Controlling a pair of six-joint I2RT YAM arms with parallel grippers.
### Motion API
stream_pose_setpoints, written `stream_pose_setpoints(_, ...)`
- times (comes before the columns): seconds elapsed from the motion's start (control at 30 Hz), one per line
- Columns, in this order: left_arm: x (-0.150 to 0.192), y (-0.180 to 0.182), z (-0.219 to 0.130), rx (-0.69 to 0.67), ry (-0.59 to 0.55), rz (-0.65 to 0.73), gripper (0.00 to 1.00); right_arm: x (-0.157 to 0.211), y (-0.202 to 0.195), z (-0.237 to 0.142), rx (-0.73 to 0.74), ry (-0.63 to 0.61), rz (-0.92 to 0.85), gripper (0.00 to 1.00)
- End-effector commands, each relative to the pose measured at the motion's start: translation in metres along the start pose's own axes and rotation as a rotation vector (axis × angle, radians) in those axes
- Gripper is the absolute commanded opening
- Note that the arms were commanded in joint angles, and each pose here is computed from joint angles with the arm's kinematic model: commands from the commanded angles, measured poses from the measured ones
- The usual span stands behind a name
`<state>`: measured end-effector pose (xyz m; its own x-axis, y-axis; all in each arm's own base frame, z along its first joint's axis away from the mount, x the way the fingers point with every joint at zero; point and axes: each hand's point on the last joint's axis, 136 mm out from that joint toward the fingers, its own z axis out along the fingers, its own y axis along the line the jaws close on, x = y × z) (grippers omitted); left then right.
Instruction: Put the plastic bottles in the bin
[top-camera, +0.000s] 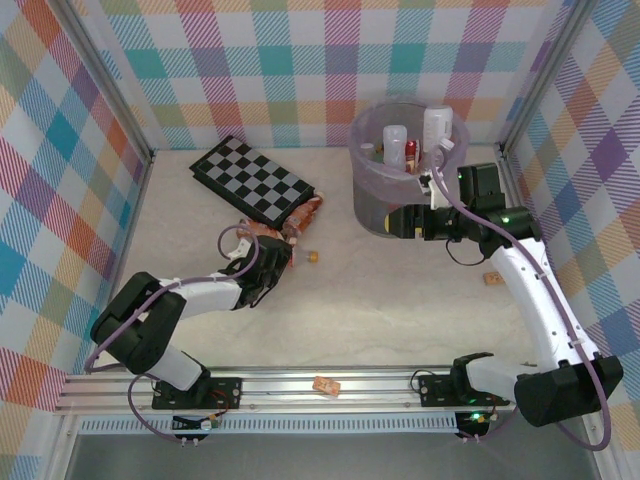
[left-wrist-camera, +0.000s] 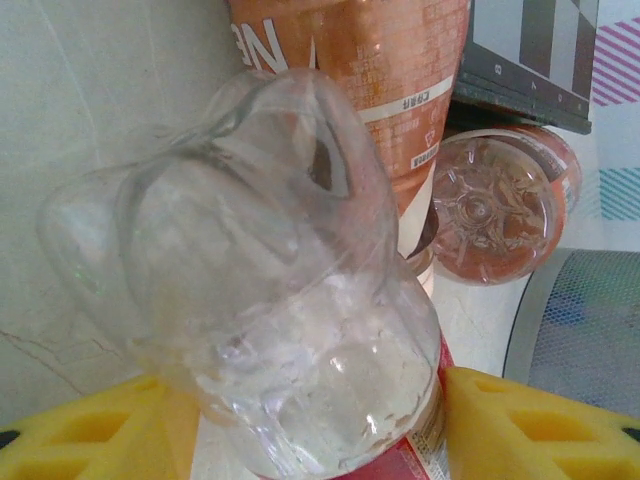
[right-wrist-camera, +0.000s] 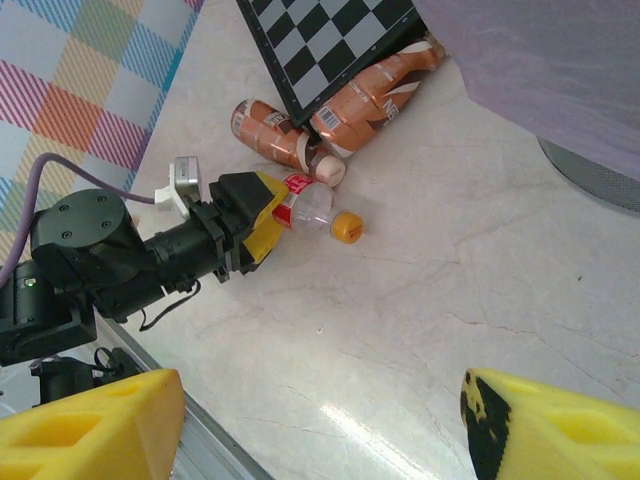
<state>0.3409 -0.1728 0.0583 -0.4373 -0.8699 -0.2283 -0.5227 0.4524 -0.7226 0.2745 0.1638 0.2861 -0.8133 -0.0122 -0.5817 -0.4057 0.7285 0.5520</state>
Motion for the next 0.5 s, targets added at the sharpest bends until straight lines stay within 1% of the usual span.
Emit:
stream_pose_setpoints(0.0, -0.011, 0.001, -0.012, -0.040, -0.030, 0.076, 0.59, 0.005, 0.010, -0.005, -0.036, -0.008, -0.044, 0.73)
stream_pose_setpoints(0.27, -0.024, -0.031, -0.052, 0.004, -0.061, 0.242, 0.57, 0.001, 0.028, -0.005, -0.118, -0.034, -0.124, 0.73)
stream_pose_setpoints(0.37, -0.022, -0.041, -0.064, 0.042, -0.037, 0.296, 0.53, 0.004, 0.038, 0.003, -0.154, -0.016, -0.152, 0.73)
stream_pose_setpoints(0.47, -0.012, -0.064, -0.079, 0.139, 0.026, 0.400, 0.52, 0.007, 0.052, 0.013, -0.213, 0.012, -0.166, 0.73)
